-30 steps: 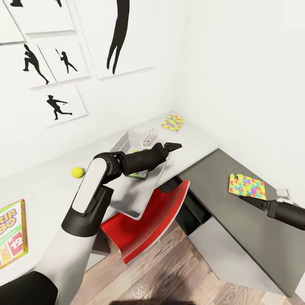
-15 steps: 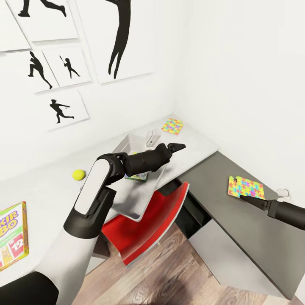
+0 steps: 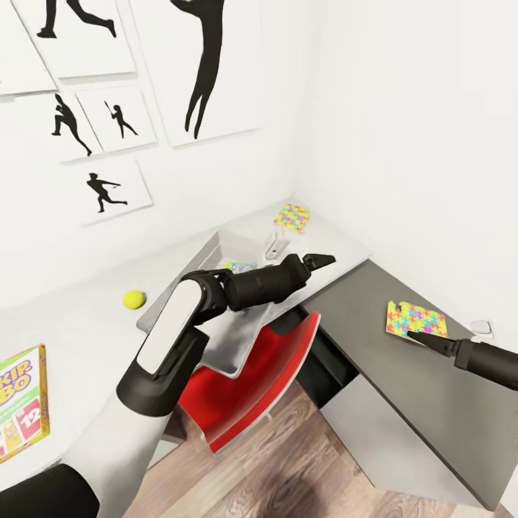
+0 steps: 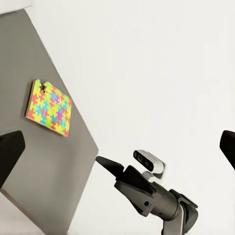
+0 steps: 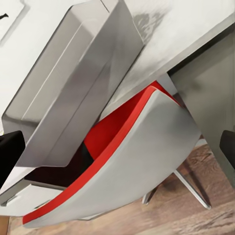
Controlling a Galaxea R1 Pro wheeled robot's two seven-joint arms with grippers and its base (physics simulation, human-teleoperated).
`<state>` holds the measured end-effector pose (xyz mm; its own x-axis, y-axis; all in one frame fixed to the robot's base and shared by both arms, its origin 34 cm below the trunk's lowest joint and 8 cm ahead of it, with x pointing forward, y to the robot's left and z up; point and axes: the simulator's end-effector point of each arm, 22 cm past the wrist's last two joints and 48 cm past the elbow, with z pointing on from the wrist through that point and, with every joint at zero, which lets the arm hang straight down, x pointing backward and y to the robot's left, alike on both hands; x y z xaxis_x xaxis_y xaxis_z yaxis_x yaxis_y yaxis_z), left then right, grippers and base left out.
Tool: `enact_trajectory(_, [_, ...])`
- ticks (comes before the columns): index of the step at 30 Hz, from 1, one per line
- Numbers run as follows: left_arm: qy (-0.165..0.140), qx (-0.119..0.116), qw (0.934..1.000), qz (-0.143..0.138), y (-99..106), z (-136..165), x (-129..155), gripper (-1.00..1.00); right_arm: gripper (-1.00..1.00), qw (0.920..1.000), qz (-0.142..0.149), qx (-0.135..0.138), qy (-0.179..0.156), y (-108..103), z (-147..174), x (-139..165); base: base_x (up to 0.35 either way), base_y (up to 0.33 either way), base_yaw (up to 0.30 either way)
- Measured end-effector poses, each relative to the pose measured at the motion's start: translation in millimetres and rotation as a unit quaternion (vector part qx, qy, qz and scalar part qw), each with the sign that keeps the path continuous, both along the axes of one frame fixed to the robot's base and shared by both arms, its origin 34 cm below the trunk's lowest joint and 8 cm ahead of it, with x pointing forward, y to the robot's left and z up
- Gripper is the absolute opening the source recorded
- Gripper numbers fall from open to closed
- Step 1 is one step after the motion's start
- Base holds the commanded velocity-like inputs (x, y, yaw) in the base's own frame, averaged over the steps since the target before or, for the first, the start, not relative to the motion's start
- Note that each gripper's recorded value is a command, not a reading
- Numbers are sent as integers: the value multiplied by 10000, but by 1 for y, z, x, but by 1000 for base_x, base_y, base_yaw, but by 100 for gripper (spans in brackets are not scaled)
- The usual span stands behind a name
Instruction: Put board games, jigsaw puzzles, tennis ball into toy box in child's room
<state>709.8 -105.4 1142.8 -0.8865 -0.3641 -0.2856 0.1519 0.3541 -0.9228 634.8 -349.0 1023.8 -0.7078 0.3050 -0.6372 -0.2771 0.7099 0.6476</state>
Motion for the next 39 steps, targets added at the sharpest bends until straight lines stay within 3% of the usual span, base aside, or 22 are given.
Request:
enact_trajectory(11, [385,-114,9992,-30,-1,-29,-21,100,100,10000,-3,-2,-5,0,0,0,0,0,-189])
enact_trajectory(22, [425,-313,9986,-82,-3,-30,-28,100,100,10000,-2,-3,-4,0,0,0,0,0,-267])
enact_trajectory(39, [466,-314,9984,-65,-2,-35,-30,100,100,10000,20,-27,6,1,0,1,0,0,-289])
